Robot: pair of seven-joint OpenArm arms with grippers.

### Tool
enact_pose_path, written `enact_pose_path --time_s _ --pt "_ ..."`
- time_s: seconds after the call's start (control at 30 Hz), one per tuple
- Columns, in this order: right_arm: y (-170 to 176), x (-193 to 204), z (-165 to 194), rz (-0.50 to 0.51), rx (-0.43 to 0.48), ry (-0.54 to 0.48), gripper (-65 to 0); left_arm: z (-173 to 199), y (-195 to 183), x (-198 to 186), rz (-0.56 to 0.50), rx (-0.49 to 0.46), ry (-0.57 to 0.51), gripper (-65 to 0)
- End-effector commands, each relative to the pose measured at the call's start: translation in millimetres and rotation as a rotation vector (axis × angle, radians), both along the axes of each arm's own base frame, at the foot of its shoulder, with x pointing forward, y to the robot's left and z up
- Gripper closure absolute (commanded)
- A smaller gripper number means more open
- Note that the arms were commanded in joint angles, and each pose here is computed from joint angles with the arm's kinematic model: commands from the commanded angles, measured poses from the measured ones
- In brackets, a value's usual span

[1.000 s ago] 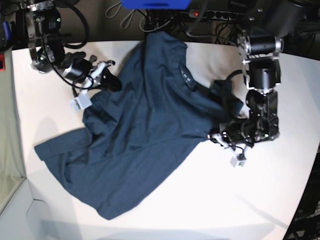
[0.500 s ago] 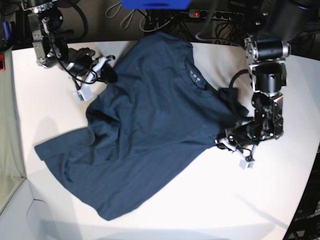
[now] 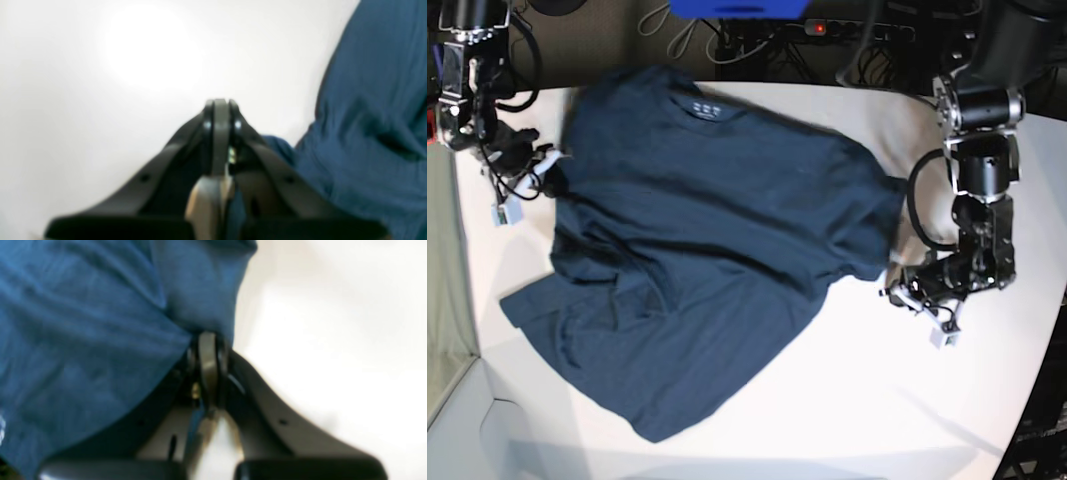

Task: Layout the t-shirt on the table in an organized manner, then fold the t-shirt properly
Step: 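Pull the shirt with the left gripper to spread it flat, then grasp the shirt with both grippers and drag it across the table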

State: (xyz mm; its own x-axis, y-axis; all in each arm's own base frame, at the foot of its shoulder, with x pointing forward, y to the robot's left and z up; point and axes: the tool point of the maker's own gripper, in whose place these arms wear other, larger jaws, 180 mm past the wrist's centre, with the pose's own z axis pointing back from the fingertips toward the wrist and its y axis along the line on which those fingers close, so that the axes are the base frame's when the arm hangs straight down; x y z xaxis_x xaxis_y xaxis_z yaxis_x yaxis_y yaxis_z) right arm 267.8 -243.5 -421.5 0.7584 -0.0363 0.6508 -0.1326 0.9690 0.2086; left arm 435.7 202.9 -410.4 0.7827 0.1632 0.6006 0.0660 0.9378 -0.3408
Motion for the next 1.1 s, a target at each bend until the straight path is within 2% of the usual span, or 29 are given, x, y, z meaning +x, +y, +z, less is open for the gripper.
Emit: enact_pose_path --time_s 0.0,0.07,0.27,0.33,0.4,0.63,0.7,0.87,1.0,1.07 --pt "-8 18 24 -0.013 -0.010 -0.084 0.0 36 4 24 0.004 0.001 -0.105 -0.2" --pt "-6 28 45 -0.004 -0.023 -0.145 0.0 53 -1 27 -0.020 0.002 -0.134 -0.2" --pt "13 42 106 0.008 -0.025 -0.334 0.0 127 -31 33 -0.072 -0.133 -0.329 -0.2" --pt "22 36 115 0.009 -0.021 -0.352 0.0 135 -47 37 -0.101 -0.149 -0.349 -0.2" --pt "34 31 119 0.023 -0.012 -0.348 0.0 141 -81 48 -0.161 -0.158 -0.366 -0.2" --pt "67 3 109 0.036 0.043 -0.285 0.0 93 -207 62 -0.417 0.006 -0.326 -0.2" --pt "68 -3 104 0.035 0.046 -0.268 0.0 83 -225 64 -0.445 0.032 -0.316 -0.2" --pt "67 -15 95 0.035 0.043 -0.231 0.0 41 -223 63 -0.474 0.145 -0.255 -0.2" --pt "67 -19 91 0.034 0.045 -0.218 0.0 11 -206 54 -0.487 0.211 -0.215 -0.2" --pt "69 -20 92 0.035 0.049 -0.217 0.0 1 -184 51 -0.474 0.245 -0.187 -0.2"
